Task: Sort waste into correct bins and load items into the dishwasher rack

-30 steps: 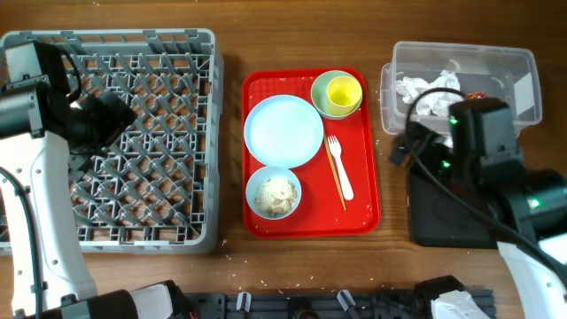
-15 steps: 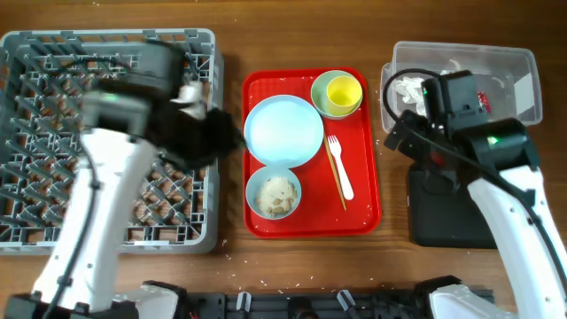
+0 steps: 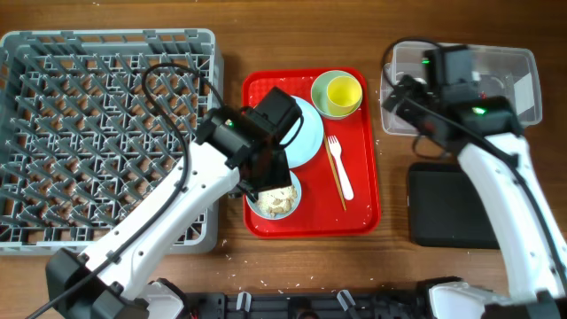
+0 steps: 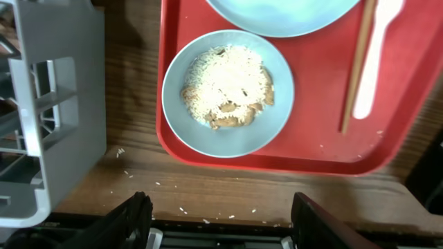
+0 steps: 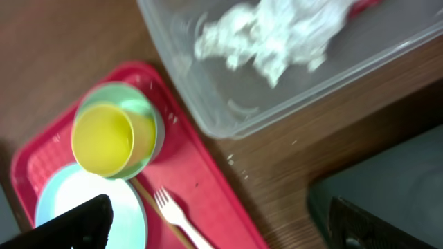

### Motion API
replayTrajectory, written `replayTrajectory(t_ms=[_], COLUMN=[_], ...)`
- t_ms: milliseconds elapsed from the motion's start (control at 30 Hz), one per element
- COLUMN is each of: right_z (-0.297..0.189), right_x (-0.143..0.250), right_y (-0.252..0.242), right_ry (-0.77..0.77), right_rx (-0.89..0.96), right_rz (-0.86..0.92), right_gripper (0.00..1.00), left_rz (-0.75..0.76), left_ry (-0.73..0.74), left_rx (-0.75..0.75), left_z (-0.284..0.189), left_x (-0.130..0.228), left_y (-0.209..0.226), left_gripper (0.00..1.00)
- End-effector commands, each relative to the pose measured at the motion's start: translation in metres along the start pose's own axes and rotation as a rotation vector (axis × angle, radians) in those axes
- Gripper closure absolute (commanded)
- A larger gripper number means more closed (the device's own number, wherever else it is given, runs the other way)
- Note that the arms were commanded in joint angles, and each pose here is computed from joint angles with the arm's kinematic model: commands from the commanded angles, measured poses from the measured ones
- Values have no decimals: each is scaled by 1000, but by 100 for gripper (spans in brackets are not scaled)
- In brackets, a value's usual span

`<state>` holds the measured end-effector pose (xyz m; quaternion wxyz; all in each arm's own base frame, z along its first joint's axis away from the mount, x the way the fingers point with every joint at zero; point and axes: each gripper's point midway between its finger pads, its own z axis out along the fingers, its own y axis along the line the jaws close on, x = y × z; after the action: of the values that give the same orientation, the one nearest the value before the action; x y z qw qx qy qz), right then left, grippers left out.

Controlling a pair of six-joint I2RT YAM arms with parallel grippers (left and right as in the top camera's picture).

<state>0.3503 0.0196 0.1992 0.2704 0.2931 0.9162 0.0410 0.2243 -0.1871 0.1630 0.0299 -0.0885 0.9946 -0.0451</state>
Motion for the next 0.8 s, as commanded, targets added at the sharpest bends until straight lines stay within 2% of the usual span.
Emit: replayTrajectory(t_ms=[0, 67, 167, 200, 300, 333, 467, 567, 700, 767], right_z=[-35, -48, -49, -49, -49, -49, -49, -49, -49, -49], right_x=[-42, -61, -59, -58, -59, -58, -59, -59, -59, -59], right_y=[-40, -78, -109, -113, -112, -112, -112, -112, -112, -112], right_ry=[-162, -215, -180, -170, -173, -172, -173, -173, -173, -173], right_rx=[62, 158, 222, 231, 228, 229, 228, 228, 228, 228], right_rz=[-52, -88, -23, -18, -17, -17, -17, -17, -16, -17], right_gripper=[0, 0, 0, 0, 0, 0, 0, 0, 0, 0], left_rz=[4, 54, 108, 91, 111, 119, 134, 80, 71, 42], left_ry=[13, -1, -27, -43, -40, -27, -15, -66, -176, -170], left_rx=[-6, 21, 60, 32, -35, -54, -75, -148, -193, -179], left_z=[19, 24, 30, 36, 53, 63, 90, 100, 101, 105], left_x=[9, 16, 21, 21, 25, 27, 32, 23, 3, 6], left_y=[-5, -21, -45, -46, -47, -50, -63, -55, -50, -51], left_gripper=[31, 30, 28, 30, 31, 37, 47, 52, 51, 58])
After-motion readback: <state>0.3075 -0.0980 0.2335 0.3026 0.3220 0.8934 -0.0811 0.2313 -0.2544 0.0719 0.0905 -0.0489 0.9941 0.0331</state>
